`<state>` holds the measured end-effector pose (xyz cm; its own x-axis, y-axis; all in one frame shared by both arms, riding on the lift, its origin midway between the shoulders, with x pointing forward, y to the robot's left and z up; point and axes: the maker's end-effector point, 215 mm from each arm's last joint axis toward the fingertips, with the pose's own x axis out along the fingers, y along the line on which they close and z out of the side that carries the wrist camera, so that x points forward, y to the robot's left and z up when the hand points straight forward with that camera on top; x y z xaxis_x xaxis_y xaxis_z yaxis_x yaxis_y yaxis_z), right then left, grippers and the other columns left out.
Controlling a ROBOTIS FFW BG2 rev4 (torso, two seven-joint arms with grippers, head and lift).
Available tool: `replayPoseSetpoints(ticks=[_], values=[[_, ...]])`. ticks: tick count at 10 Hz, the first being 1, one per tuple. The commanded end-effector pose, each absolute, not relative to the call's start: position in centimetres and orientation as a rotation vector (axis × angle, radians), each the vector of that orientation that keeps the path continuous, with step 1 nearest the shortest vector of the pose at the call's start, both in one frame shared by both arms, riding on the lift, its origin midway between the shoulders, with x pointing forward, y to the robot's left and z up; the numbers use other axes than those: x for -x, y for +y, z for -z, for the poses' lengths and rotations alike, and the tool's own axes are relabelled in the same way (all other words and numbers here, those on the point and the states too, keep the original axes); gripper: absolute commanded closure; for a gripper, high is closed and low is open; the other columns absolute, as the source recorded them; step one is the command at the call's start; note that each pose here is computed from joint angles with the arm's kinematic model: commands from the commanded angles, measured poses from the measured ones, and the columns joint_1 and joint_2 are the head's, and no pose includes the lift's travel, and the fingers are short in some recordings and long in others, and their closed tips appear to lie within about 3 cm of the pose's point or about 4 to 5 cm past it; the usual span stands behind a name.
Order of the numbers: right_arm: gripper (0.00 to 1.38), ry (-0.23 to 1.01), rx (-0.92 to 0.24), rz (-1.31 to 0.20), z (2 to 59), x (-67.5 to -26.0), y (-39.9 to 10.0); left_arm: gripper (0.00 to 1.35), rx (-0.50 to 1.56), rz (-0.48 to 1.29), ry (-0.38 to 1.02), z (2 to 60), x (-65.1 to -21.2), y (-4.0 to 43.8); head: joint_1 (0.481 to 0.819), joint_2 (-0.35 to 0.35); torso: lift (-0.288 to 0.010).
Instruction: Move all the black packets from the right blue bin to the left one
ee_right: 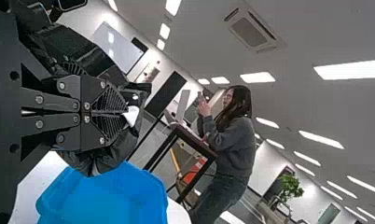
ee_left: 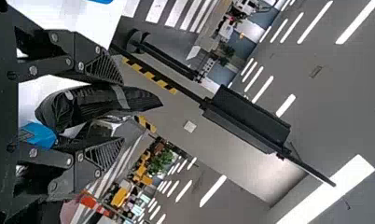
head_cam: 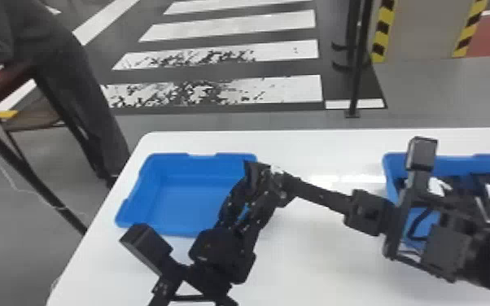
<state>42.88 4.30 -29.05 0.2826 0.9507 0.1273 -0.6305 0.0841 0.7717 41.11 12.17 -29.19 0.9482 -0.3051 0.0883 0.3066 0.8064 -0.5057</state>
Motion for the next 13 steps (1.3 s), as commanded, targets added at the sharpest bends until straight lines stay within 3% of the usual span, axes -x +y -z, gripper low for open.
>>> replayPoseSetpoints(ticks=[1, 4, 5, 6, 7, 8, 9, 10, 11, 13], values=[[1.20, 0.469, -0.846, -1.248, 29.0, -42.8, 4.3, 1.22, 0.530, 0.293, -0.007, 28.7, -40.9, 12.5, 0.695, 0.216, -0.140], [1.20, 0.467, -0.853, -1.236, 29.3, -43.2, 4.1, 1.21, 0.493, 0.255, -0.048, 27.9, -40.8, 13.6, 0.695, 0.233, -0.140], [1.16, 0.448, -0.849, -1.235, 28.9, -43.4, 4.1, 1.21, 0.491, 0.253, -0.056, 27.7, -40.8, 13.7, 0.695, 0.235, -0.140], [1.02, 0.427, -0.851, -1.224, 28.7, -43.8, 3.8, 1.21, 0.492, 0.250, -0.060, 27.6, -40.8, 13.8, 0.695, 0.235, -0.140], [0.57, 0.420, -0.850, -1.216, 28.8, -44.0, 3.5, 1.21, 0.489, 0.248, -0.063, 27.6, -40.8, 14.0, 0.695, 0.234, -0.140], [0.03, 0.409, -0.855, -1.212, 28.6, -44.2, 3.4, 1.21, 0.487, 0.247, -0.066, 27.5, -40.7, 14.0, 0.695, 0.232, -0.140], [0.00, 0.402, -0.860, -1.210, 28.5, -44.2, 3.4, 1.21, 0.483, 0.245, -0.071, 27.4, -40.8, 14.2, 0.695, 0.230, -0.140], [0.07, 0.397, -0.870, -1.203, 28.6, -44.4, 3.2, 1.21, 0.454, 0.235, -0.081, 27.1, -41.1, 14.7, 0.695, 0.229, -0.140], [0.05, 0.389, -0.877, -1.196, 28.5, -44.5, 2.9, 1.21, 0.379, 0.199, -0.078, 27.9, -41.5, 16.1, 0.695, 0.231, -0.140], [0.06, 0.372, -0.889, -1.171, 28.5, -44.7, 1.8, 1.21, 0.179, 0.076, -0.051, 33.2, -44.7, 20.7, 0.695, 0.245, -0.140]])
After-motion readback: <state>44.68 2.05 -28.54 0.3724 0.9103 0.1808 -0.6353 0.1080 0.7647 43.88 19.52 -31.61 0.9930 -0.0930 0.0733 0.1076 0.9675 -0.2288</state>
